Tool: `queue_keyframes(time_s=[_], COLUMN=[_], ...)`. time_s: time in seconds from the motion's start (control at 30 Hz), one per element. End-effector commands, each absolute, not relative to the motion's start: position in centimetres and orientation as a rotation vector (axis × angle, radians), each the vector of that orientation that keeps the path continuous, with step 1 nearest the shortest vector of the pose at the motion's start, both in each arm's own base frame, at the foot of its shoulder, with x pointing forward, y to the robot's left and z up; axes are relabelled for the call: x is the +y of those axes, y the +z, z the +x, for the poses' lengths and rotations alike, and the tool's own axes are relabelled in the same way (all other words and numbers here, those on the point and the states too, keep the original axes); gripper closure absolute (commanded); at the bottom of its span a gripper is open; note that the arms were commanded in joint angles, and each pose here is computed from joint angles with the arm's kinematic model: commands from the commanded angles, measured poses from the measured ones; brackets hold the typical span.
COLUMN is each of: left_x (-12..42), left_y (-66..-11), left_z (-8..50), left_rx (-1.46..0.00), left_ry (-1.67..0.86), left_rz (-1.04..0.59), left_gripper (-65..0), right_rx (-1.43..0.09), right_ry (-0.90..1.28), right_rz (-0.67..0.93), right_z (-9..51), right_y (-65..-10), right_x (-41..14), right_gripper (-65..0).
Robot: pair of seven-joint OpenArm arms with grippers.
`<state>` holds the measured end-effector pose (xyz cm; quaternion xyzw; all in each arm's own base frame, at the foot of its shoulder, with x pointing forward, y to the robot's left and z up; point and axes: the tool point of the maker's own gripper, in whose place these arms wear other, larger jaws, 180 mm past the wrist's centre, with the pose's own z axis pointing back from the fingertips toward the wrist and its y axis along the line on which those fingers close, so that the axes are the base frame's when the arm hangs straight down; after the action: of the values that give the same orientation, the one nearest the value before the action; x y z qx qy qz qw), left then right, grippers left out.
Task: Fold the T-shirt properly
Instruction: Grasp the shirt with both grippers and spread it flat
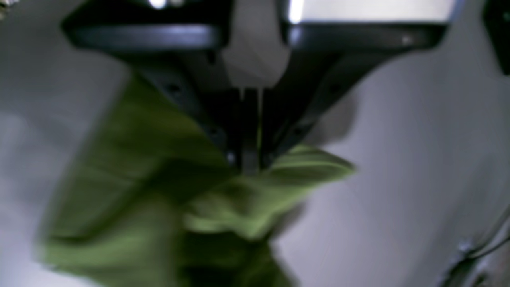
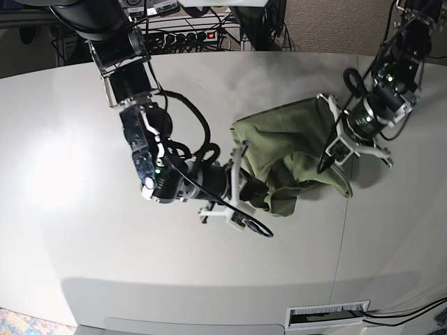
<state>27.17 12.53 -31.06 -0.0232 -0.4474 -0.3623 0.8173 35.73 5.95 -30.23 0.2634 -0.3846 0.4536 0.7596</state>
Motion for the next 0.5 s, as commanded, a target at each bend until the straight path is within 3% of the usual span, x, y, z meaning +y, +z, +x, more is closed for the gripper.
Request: queue_keyframes(time_s=[0.0, 0.2, 0.47], left_x=[11.7, 9.3, 8.7], left_y=[-30.2, -32.9, -36.0], left_z=[27.1, 24.9, 25.3], left_rx=[-1.0, -0.991, -0.992], left_ry=[-0.757, -0.664, -0.585], left_rz=[-0.085, -0.219, -0.227], left_gripper=[0.0, 0.0, 0.0], right_rx=[-0.904, -0.891, -0.89], right_ry=[0.987, 0.965, 1.106], right_rz=[0.592, 0.624, 0.576], right_z=[36.8, 37.0, 35.5], right_y=[-28.3, -29.6, -32.1], right_x=[6.8, 8.7, 11.5], right_gripper=[0.0, 0.0, 0.0])
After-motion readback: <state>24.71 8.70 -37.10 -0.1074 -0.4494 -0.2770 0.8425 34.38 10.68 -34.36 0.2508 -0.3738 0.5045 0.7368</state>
